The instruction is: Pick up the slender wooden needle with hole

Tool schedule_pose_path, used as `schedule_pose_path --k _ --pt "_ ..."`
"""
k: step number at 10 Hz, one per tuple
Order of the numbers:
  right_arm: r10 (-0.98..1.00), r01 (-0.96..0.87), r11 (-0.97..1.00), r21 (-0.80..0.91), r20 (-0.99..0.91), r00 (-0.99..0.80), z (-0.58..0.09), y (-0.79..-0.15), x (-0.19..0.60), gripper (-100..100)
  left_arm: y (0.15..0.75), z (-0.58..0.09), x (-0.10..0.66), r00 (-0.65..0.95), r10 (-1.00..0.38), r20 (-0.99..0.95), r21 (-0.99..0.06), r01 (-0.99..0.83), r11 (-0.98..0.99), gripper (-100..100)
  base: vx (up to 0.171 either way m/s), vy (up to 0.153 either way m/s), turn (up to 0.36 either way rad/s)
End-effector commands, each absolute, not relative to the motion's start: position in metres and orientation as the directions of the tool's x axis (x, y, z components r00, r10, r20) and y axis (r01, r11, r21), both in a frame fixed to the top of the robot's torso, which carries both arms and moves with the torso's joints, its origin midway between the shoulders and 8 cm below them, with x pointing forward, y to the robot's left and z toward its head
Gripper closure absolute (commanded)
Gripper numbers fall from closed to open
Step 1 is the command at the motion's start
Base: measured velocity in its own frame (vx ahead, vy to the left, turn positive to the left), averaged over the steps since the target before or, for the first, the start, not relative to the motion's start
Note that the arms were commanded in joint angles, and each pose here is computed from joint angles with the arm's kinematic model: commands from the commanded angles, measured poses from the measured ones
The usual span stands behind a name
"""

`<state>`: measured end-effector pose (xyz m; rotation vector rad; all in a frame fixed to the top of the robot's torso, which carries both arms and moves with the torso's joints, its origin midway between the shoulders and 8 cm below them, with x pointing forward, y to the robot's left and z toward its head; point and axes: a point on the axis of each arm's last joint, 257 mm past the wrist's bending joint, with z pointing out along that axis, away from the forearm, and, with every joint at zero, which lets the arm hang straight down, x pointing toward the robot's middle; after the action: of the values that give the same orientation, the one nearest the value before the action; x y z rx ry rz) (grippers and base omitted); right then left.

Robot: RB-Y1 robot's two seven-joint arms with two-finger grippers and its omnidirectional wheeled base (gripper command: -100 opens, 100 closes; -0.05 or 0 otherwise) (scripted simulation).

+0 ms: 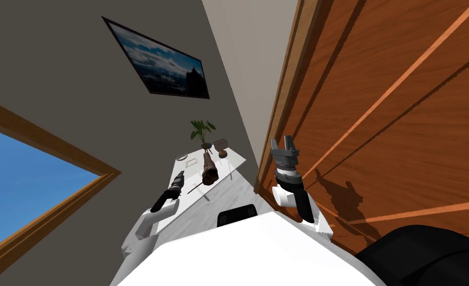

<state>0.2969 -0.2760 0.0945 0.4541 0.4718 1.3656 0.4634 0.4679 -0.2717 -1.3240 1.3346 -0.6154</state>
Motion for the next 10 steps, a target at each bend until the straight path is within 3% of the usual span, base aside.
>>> schedule_pose_path --k 1,10 --pt "0.988 -0.812 0.148 0.564 -0.056 0.141 0.095 -0.276 0.297 0 0.484 -0.291 0.460 0.251 -0.918 -0.308 -0.895 -0.403 0.190 -100 -0.028 -0.004 -0.141" --pt "0.988 -0.812 0.148 0.564 -0.056 0.141 0.095 -0.276 0.297 0 0.528 -0.365 0.435 0.330 -0.913 -0.241 -0.798 -0.603 -0.007 -100 -0.018 0.004 -0.087"
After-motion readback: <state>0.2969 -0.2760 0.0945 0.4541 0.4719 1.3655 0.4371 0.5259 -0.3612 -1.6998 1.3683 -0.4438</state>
